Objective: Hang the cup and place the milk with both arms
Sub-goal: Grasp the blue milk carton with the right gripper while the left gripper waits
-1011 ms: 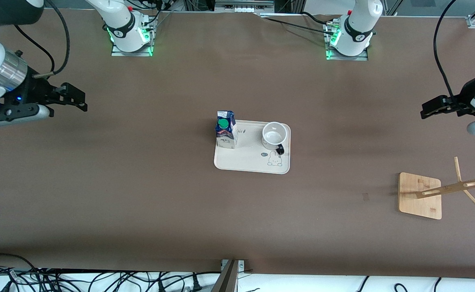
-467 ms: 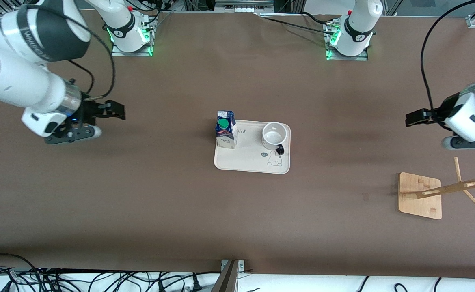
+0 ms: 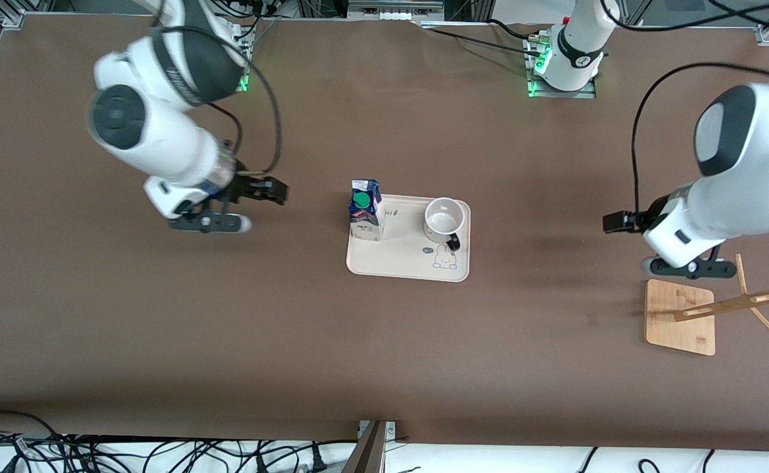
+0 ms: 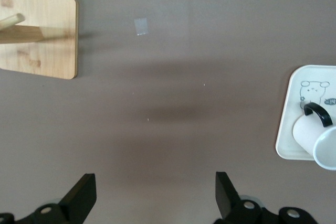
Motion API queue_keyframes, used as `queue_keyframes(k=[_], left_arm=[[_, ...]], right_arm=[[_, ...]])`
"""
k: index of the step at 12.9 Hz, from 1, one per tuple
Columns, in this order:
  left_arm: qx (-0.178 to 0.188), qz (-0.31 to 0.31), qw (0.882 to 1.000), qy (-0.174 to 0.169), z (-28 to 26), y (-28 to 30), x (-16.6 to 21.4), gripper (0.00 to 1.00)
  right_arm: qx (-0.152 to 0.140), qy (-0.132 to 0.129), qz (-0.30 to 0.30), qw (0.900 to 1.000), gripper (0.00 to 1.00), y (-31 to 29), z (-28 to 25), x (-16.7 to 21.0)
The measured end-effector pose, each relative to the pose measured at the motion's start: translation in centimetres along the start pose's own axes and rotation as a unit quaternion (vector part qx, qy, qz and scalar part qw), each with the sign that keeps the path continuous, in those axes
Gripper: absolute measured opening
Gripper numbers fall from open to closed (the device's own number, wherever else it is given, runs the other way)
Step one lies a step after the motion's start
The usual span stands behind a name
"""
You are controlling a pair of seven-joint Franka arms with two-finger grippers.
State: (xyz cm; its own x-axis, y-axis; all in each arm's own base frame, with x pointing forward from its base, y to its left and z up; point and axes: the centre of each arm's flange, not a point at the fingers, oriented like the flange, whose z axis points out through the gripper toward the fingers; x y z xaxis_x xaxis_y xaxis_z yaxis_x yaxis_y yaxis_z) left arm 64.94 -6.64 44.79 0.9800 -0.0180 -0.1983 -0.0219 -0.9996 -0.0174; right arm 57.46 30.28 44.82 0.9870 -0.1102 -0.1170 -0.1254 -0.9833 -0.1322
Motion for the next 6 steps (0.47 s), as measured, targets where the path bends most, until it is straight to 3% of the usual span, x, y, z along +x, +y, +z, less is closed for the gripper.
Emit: queue_keyframes(k=[6], left_arm=[[0.001, 0.008, 1.0, 0.002, 4.9, 1.7, 2.8, 1.0]], right_arm=[[0.009, 0.008, 0.066, 0.998, 1.0, -9.2, 5.7, -3.4]])
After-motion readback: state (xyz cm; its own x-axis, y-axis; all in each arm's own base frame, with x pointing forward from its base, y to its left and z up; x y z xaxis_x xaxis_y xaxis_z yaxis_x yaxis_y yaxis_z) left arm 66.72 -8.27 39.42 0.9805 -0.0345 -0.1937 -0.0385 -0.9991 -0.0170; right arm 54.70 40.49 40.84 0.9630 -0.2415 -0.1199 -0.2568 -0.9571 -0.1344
